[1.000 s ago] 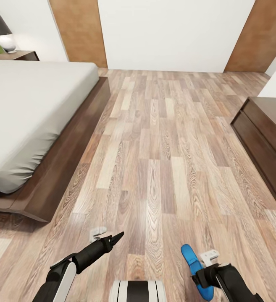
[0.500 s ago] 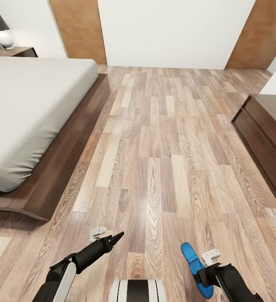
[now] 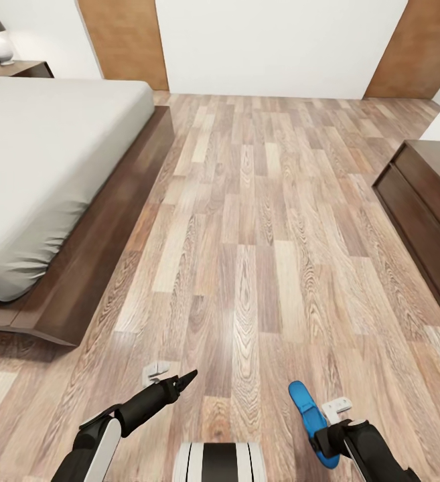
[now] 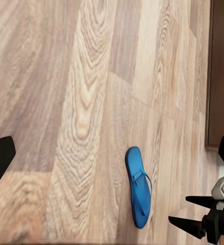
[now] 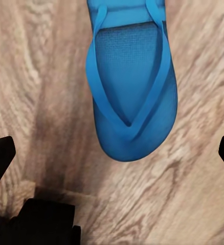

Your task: In the bedroom, move the book from the bed onto either nightstand, and place the two sandals side by side next to the bed.

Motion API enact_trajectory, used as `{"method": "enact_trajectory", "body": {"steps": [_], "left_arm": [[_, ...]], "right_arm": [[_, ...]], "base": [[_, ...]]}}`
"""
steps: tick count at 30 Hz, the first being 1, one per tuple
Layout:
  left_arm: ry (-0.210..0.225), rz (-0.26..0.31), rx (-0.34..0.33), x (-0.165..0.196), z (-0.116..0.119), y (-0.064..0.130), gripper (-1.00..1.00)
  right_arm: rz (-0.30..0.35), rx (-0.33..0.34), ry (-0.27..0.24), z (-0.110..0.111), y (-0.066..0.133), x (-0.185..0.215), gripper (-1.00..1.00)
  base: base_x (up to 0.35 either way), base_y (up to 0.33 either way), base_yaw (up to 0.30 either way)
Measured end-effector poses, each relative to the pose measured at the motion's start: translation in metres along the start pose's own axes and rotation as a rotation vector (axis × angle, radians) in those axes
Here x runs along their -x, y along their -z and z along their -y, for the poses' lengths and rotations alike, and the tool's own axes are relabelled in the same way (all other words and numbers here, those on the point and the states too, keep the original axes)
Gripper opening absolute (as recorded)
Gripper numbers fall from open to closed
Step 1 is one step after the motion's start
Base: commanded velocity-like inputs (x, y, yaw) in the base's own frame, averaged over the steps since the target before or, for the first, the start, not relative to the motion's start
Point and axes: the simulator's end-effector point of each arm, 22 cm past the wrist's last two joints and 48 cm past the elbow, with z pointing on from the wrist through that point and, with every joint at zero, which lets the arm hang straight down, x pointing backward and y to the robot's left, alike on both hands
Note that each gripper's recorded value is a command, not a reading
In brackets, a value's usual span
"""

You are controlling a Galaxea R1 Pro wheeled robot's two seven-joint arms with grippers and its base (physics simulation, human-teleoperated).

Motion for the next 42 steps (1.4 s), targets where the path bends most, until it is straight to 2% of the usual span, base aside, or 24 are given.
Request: {"method": "enact_trajectory", "body": {"steps": [13,42], "left_arm": [[0.034,-0.034,0.023,-0.018,-0.019,-0.006,1.0],[0.034,-0.032,0.019,-0.018,-0.018,-0.006,1.0]], "right_arm": [[-0.051,0.014,0.002,-0.005,-0.017,-0.018,1.0],[-0.051,0.013,0.003,-0.007,-0.017,-0.018,1.0]], "base": [[0.0,0.0,0.0],[0.056,0.035,0.0]]}}
